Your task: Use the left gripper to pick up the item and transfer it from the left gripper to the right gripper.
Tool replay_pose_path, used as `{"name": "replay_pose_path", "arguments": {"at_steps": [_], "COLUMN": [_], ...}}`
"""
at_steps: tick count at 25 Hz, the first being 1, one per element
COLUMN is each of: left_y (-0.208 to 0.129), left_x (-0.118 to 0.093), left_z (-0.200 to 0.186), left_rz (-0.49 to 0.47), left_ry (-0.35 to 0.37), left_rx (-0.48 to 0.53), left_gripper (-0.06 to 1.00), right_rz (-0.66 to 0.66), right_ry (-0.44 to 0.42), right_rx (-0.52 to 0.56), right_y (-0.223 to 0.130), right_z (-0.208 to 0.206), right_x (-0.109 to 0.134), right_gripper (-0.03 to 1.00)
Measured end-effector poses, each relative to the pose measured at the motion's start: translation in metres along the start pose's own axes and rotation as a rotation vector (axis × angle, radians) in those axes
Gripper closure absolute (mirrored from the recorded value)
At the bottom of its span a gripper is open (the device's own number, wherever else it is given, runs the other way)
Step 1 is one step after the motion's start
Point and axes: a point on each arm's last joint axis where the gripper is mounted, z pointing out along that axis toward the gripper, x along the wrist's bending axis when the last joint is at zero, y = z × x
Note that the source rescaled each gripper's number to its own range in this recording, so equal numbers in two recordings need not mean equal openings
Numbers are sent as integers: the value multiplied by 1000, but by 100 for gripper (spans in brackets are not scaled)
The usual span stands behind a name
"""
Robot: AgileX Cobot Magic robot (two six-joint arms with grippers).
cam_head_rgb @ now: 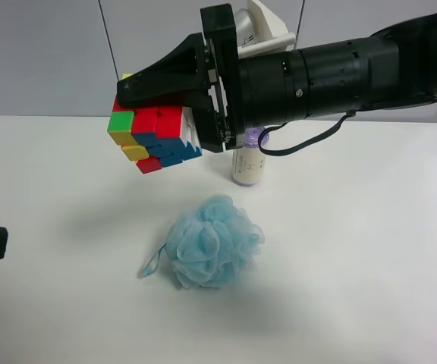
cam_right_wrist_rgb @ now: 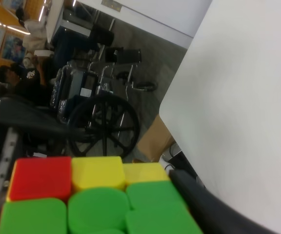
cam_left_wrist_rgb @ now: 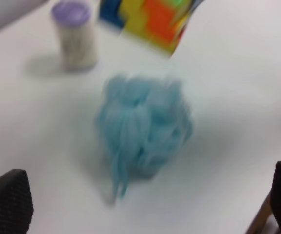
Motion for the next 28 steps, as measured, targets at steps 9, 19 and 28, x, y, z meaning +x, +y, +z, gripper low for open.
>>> {"name": "replay_pose_path", "arguments": {"at_steps": [9, 19, 28], "left_y": [-33, -63, -76], "left_x": [12, -9, -6], "left_z": [-9, -43, -66], "left_rz": [-292, -269, -316], "left_ry": [198, 313, 529], "left_rx": [344, 177, -19], "left_gripper": [-4, -4, -4], "right_rz": [-3, -5, -9], "right_ry": [-2, -19, -25], "right_rx": [4, 34, 47], "right_y": [0, -3, -4], "right_z": [0, 0, 0], "right_x": [0, -2, -2], "right_gripper": [95, 95, 95]}}
